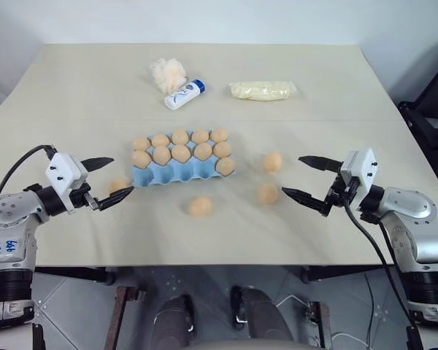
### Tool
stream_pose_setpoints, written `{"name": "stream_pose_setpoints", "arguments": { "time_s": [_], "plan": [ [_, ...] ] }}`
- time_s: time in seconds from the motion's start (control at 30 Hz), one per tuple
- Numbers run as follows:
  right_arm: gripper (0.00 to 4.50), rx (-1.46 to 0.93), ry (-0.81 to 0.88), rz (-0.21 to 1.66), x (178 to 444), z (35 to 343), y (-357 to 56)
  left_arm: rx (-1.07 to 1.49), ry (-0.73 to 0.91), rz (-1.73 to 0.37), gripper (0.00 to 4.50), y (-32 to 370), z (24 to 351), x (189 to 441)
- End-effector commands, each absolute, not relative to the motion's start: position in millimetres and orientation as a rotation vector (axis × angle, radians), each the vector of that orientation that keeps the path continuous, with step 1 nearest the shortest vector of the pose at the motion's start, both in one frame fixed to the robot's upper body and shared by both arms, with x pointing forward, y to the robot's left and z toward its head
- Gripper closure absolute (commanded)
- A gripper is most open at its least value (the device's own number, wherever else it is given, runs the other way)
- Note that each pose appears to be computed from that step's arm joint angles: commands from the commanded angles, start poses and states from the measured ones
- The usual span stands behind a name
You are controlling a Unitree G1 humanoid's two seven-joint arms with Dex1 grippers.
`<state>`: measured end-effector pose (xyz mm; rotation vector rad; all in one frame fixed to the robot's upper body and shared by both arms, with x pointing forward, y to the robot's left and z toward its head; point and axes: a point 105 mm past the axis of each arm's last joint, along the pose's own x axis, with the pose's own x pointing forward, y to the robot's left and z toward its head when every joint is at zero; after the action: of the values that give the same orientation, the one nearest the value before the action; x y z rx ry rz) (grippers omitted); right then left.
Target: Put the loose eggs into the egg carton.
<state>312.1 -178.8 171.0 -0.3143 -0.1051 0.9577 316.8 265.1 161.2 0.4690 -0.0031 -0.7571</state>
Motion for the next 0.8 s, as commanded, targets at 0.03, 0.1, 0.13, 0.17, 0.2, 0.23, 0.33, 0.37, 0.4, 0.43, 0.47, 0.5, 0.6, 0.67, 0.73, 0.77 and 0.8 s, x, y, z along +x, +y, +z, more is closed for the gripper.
{"name": "stream_pose_setpoints", "arguments": {
  "time_s": [0.03, 0.1, 0.13, 0.17, 0.2, 0.23, 0.33, 0.37, 0.4, 0.43, 0.47, 0.5, 0.6, 0.67, 0.73, 0.77, 0.8],
  "plan": [
    [0.0, -0.315, -0.158, 0.941, 319, 179, -177, 0.462, -0.034, -0.758, 0.05, 263, 171, 317],
    [0.0, -0.286, -0.154, 0.889, 335, 179, -178, 0.431, -0.04, -0.771, 0.05, 259, 174, 317],
    [0.0, -0.269, -0.143, 0.861, 344, 179, -178, 0.422, -0.045, -0.783, 0.05, 256, 175, 316],
    [0.0, -0.251, -0.117, 0.846, 355, 178, -177, 0.412, -0.045, -0.808, 0.05, 252, 175, 314],
    [0.0, -0.249, -0.105, 0.842, 363, 177, -174, 0.399, -0.041, -0.833, 0.05, 247, 174, 312],
    [0.0, -0.252, -0.096, 0.841, 369, 177, -172, 0.388, -0.036, -0.849, 0.05, 243, 174, 311],
    [0.0, -0.22, -0.032, 0.825, 397, 172, -157, 0.381, -0.012, -0.976, 0.05, 220, 168, 298],
    [0.0, -0.221, -0.024, 0.827, 403, 173, -152, 0.377, -0.007, -1.002, 0.05, 214, 167, 295],
    [0.0, -0.227, -0.002, 0.83, 408, 170, -147, 0.384, -0.003, -1.015, 0.05, 211, 166, 293],
    [0.0, -0.23, 0.017, 0.833, 413, 166, -143, 0.387, -0.001, -1.023, 0.05, 208, 165, 291],
    [0.0, -0.233, 0.037, 0.839, 417, 163, -139, 0.386, 0.001, -1.027, 0.05, 206, 164, 290],
    [0.0, -0.235, 0.063, 0.845, 419, 158, -136, 0.386, 0.001, -1.026, 0.05, 205, 165, 289],
    [0.0, -0.228, 0.106, 0.854, 423, 150, -132, 0.388, 0.0, -1.021, 0.05, 205, 166, 287],
    [0.4, -0.229, 0.096, 0.853, 425, 151, -132, 0.389, -0.003, -1.011, 0.0, 207, 167, 285],
    [0.92, -0.231, 0.098, 0.851, 426, 151, -135, 0.391, -0.006, -1.001, 0.0, 208, 168, 285],
    [1.23, -0.23, 0.099, 0.856, 426, 151, -136, 0.391, -0.007, -0.996, 0.0, 209, 169, 284],
    [1.57, -0.229, 0.099, 0.86, 426, 150, -137, 0.39, -0.008, -0.993, 0.0, 210, 169, 284]
  ]
}}
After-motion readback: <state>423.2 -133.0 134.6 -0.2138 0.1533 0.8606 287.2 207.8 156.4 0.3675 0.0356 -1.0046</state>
